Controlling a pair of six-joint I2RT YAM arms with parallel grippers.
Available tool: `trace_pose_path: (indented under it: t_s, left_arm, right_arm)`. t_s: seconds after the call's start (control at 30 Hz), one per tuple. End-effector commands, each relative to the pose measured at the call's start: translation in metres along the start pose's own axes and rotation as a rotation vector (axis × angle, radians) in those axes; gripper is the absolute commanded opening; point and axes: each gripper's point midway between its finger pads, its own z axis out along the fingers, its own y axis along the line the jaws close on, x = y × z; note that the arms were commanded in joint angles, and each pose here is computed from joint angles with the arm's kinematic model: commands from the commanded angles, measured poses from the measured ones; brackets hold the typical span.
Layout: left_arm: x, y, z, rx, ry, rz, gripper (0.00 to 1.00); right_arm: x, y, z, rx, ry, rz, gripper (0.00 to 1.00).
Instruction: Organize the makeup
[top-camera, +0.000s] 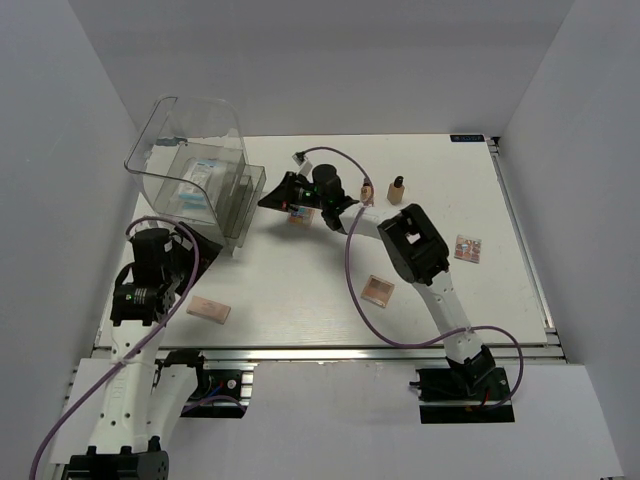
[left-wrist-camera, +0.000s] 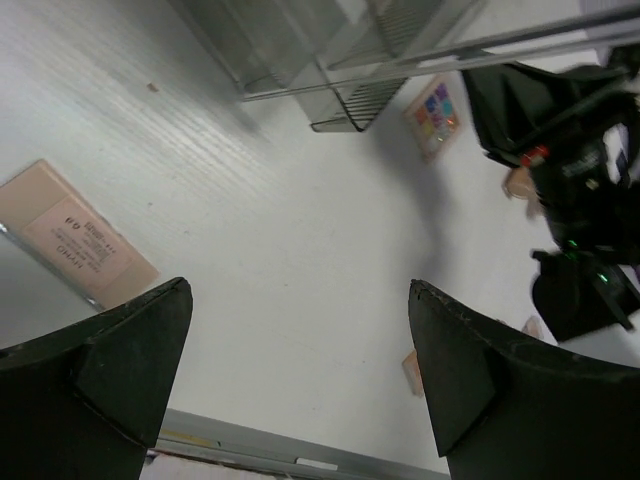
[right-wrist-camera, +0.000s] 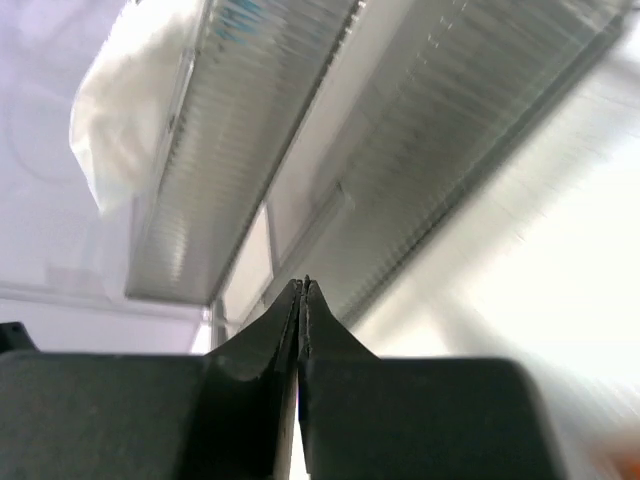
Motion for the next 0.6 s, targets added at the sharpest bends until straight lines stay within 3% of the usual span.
trace_pose_path:
  t_s: [0.0, 0.1, 0.37, 0.57]
  left_arm:
    - [0.012, 0.031, 0.007, -0.123, 0.004, -0.057, 0.98]
    - [0.028, 0.051, 0.012, -0.199, 0.042, -0.102, 0.98]
    - [0.049, 0.094, 0.022, -0.407, 0.099, -0.137, 0.91]
    - [0.059, 0.12, 0.029, -0.504, 0.094, -0.145, 0.87]
  right_arm:
    - [-0.022, 0.025, -0.022, -0.044, -0.037, -0.129, 0.0]
    - [-0.018, 0.02, -0.032, -0.027, -0.023, -0.118, 0.03]
    - [-0.018, 0.031, -0.04, -0.037, 0.009, -0.181, 0.42]
    - [-0.017, 0.041, -0.051, -0.019, 0.091, -0.381, 0.51]
